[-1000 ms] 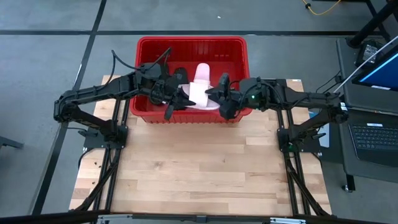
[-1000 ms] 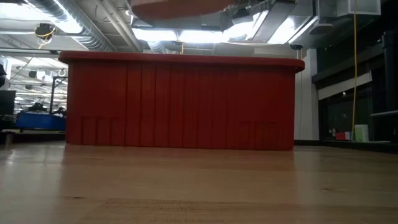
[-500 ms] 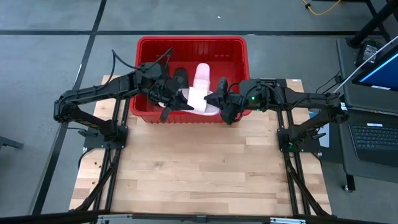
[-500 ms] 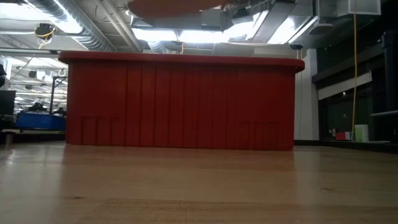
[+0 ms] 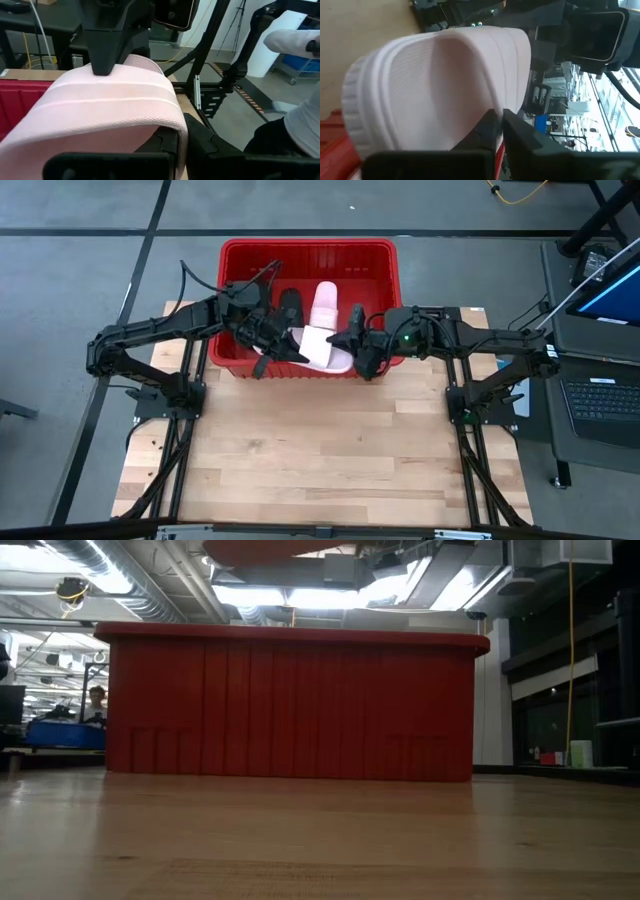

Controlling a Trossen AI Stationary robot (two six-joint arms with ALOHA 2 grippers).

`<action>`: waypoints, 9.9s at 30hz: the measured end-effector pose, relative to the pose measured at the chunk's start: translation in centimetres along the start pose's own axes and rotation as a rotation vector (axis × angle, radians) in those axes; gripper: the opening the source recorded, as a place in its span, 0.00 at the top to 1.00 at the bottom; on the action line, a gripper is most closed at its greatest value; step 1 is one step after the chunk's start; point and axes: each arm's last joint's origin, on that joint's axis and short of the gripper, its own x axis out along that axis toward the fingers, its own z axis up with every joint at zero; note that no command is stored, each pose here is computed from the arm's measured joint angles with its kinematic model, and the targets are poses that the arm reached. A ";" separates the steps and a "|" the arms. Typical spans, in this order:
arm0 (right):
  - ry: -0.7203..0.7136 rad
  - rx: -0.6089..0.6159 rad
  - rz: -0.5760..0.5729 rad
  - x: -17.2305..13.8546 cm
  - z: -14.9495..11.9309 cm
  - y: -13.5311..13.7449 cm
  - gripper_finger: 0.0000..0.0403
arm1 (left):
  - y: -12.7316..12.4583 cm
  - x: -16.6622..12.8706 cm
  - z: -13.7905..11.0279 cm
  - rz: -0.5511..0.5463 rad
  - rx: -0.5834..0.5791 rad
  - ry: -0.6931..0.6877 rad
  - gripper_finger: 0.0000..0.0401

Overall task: Pick and place slides into bin
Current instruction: Put the pink slide into the red bin, then return to Home Position

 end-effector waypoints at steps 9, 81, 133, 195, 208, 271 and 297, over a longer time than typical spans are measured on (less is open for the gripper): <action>0.147 0.043 -0.070 -0.1 -0.3 -0.4 0.99 | 1.0 -0.6 0.1 0.110 -0.008 -0.012 0.92; 1.135 0.692 0.003 6.1 -16.4 -1.9 1.00 | 1.4 -8.0 2.2 0.653 0.411 -0.091 0.84; 1.196 0.831 -0.037 9.4 -23.9 5.9 1.00 | 1.4 -7.9 1.9 0.643 0.331 -0.080 0.85; 0.948 1.073 0.539 9.4 -23.5 14.6 0.98 | 1.4 -7.8 1.7 0.626 0.211 -0.103 0.85; 0.886 1.114 0.542 9.6 -23.8 14.4 0.88 | 1.4 -7.8 1.7 0.626 0.211 -0.103 0.85; 0.598 1.160 0.127 -0.5 -14.5 -8.0 0.99 | -3.2 -12.8 0.3 0.830 0.254 -0.145 1.00; 0.009 1.332 0.112 2.1 -9.5 2.5 1.00 | -6.7 -15.8 -15.3 0.889 0.238 -0.503 1.00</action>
